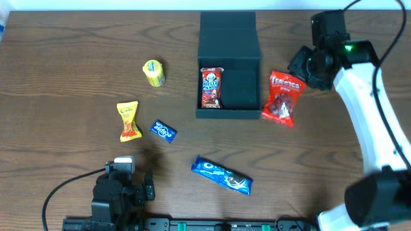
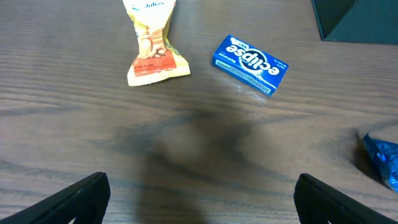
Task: Pack container
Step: 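Lift the Hacks bag and drag it toward the black box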
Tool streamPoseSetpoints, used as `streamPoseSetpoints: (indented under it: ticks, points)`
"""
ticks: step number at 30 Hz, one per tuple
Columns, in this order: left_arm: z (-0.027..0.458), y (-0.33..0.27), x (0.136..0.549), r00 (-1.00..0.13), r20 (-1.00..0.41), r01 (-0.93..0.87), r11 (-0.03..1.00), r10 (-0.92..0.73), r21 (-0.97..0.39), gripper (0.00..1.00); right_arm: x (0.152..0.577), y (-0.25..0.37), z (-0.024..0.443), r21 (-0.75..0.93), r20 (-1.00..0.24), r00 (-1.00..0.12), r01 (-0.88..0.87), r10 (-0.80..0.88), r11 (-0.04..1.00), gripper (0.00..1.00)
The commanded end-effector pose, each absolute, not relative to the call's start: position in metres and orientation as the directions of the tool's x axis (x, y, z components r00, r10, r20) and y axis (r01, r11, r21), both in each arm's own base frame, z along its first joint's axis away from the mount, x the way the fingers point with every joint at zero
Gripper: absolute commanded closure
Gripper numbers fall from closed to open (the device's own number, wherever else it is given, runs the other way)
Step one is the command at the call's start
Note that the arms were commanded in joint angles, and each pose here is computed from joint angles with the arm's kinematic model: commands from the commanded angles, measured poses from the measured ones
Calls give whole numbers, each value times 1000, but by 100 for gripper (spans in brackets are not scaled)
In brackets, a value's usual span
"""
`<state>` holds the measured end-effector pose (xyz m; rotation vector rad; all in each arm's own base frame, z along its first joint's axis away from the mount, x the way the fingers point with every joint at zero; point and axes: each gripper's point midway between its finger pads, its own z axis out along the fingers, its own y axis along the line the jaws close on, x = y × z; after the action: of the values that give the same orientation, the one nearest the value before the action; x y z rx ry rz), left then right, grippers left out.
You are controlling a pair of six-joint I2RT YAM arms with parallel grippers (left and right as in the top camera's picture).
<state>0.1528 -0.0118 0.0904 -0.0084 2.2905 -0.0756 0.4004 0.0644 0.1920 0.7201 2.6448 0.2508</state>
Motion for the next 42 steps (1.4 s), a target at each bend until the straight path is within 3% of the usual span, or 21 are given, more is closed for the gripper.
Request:
streamPoseSetpoints:
  ticks: [1,2,9,12,14,17,30,42]
  points:
    - [74,-11,147,-700,-714,22,999,-15,-42,4,389,84,207,267,-349,-832,353,431,897,67]
    - [73,-11,147,-700,-714,22,999,-15,-42,5,385,86,209,265,-347,-836,347,425,899,56]
    - [73,-11,147,-700,-714,22,999,-15,-42,5,369,82,203,211,-308,-856,364,415,907,38]
    - [73,-11,147,-700,-714,22,999,-15,-42,5,364,78,201,187,-299,-860,373,414,909,25]
    - [73,-11,147,-700,-714,22,999,-15,-42,5,362,78,201,181,-292,-862,374,413,909,11]
    - [73,-11,147,-700,-714,22,999,-15,-42,5,359,73,199,169,-281,-864,384,418,908,1]
    - [73,-11,147,-700,-714,22,999,-15,-42,5,367,36,123,113,-264,-899,331,349,937,1]
    - [73,-11,147,-700,-714,22,999,-15,-42,5,383,47,42,60,-148,-937,310,316,949,1]
